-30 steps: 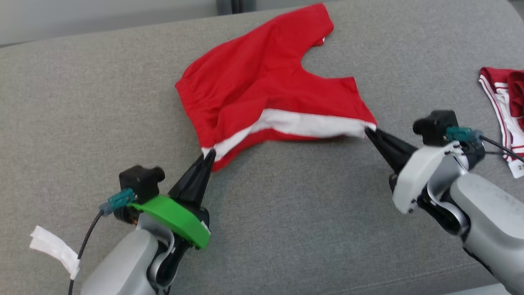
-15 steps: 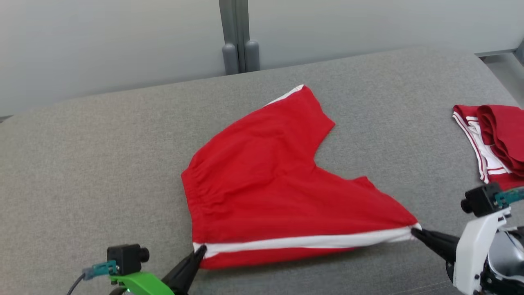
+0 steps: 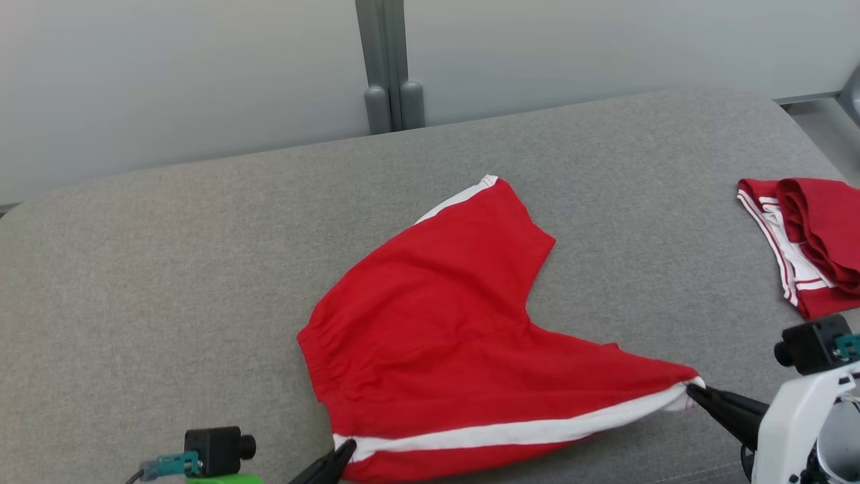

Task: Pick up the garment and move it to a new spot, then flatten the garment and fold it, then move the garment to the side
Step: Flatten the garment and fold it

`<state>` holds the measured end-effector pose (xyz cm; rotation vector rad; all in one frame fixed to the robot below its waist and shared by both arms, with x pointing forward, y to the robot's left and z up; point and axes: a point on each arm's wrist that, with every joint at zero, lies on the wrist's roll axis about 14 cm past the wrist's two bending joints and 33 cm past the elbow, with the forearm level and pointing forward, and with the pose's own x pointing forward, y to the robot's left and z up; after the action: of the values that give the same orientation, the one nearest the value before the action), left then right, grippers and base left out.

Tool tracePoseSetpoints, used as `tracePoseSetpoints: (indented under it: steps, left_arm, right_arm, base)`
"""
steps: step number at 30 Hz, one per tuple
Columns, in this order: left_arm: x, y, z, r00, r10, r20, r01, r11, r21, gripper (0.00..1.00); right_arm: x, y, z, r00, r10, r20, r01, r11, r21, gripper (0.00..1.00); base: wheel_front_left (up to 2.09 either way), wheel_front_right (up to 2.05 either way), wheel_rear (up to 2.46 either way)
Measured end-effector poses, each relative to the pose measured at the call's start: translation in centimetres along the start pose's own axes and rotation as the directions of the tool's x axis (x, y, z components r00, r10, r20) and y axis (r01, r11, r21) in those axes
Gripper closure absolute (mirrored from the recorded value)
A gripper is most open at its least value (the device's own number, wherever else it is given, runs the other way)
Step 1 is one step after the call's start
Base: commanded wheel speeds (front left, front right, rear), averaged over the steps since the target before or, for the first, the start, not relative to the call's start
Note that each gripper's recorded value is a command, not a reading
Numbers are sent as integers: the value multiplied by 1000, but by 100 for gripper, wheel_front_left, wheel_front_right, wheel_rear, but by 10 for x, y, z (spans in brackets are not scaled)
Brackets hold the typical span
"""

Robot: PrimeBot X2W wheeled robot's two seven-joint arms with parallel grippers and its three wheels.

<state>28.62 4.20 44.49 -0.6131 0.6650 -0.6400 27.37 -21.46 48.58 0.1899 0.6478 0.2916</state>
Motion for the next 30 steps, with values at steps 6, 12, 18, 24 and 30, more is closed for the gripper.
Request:
tracePoseSetpoints:
  steps: [6, 12, 18, 24, 30]
  left_arm:
    - [22, -11, 40, 992, -47, 114, 41, 998, 51, 100]
    - [51, 3, 79, 974, -19, 224, 3, 998, 68, 100]
    - [70, 27, 104, 945, 60, 321, -62, 998, -4, 100]
    - [82, 56, 106, 928, 156, 338, -136, 987, -81, 100]
    - [88, 83, 117, 893, 247, 376, -207, 968, -144, 100]
  right_arm:
    - [27, 9, 43, 997, 1, 74, 7, 994, -107, 100]
    - [75, 0, 89, 993, -8, 115, 33, 975, -218, 100]
    - [126, 1, 121, 988, 22, 150, 19, 964, -264, 100]
    - [176, 7, 137, 984, 60, 170, -10, 959, -282, 100]
    - [219, 10, 146, 981, 76, 177, -16, 948, -317, 100]
  base:
    - [0, 0, 0]
    - [0, 0, 0]
    - [0, 0, 0]
    - [0, 0, 0]
    - [0, 0, 0]
